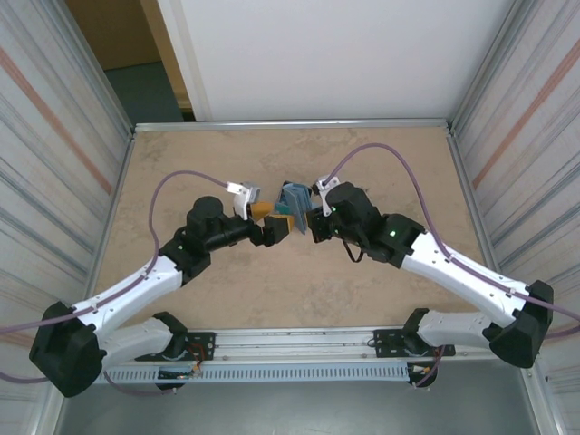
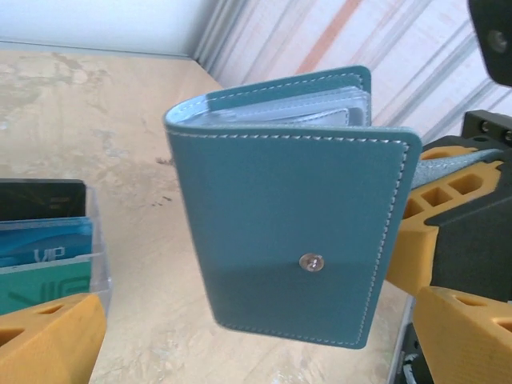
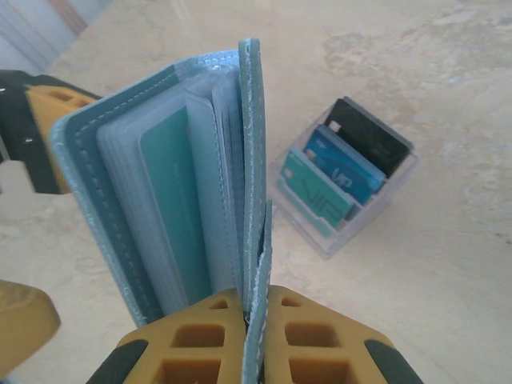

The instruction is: Take the credit cards out of the card holder

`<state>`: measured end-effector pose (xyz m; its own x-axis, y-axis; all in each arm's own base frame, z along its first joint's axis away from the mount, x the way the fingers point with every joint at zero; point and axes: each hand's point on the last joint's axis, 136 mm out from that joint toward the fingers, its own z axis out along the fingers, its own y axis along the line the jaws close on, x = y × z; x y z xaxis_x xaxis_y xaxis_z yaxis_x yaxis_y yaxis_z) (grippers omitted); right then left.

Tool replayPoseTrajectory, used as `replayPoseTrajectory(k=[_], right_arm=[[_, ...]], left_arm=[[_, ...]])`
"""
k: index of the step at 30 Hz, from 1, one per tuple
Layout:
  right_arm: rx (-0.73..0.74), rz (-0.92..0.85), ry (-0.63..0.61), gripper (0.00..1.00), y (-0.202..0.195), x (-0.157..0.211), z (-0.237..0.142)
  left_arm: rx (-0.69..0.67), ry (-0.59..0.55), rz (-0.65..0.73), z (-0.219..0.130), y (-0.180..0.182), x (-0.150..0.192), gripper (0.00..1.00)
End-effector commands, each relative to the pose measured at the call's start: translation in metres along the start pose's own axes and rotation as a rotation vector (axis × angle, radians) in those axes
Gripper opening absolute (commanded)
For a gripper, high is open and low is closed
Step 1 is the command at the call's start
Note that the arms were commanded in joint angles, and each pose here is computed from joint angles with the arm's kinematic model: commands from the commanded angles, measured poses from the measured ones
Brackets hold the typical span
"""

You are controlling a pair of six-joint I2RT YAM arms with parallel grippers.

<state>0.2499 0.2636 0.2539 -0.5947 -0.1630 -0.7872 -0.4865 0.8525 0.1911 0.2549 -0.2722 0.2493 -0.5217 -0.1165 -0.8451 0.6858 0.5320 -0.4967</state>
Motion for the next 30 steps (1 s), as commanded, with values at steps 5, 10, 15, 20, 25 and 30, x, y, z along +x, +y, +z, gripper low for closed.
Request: replayPoseTrajectory(k=[5, 10, 15, 20, 25, 30], right_arm=[[0.1, -0.015, -0.034, 0.0, -0.009, -0.016, -0.003], [0.123, -0.013, -0.029, 0.0, -0.01, -0.016, 0.001], [0.092, -0.004, -0.038, 0.0, -0.003, -0.018, 0.0], [0.044, 0.012, -0.059, 0.0, 0.003, -0.02, -0.005], [0.0, 0.028, -0.074, 0.0, 0.008, -0.022, -0.012], [-0.086, 0.068, -0.075, 0.0, 0.015, -0.021, -0.016]], left_arm=[[-0.028, -0.043, -0.022, -0.005, 0.001, -0.009, 0.99], [0.003, -0.047, -0.028, -0.002, -0.005, -0.011, 0.99], [0.002, -0.021, -0.039, 0.005, -0.002, -0.006, 0.99], [-0.025, -0.009, -0.065, 0.01, 0.007, 0.0, 0.85], [-0.066, -0.012, -0.086, 0.011, 0.015, 0.002, 0.65], [-0.098, -0.009, -0.098, 0.011, 0.021, 0.004, 0.41]])
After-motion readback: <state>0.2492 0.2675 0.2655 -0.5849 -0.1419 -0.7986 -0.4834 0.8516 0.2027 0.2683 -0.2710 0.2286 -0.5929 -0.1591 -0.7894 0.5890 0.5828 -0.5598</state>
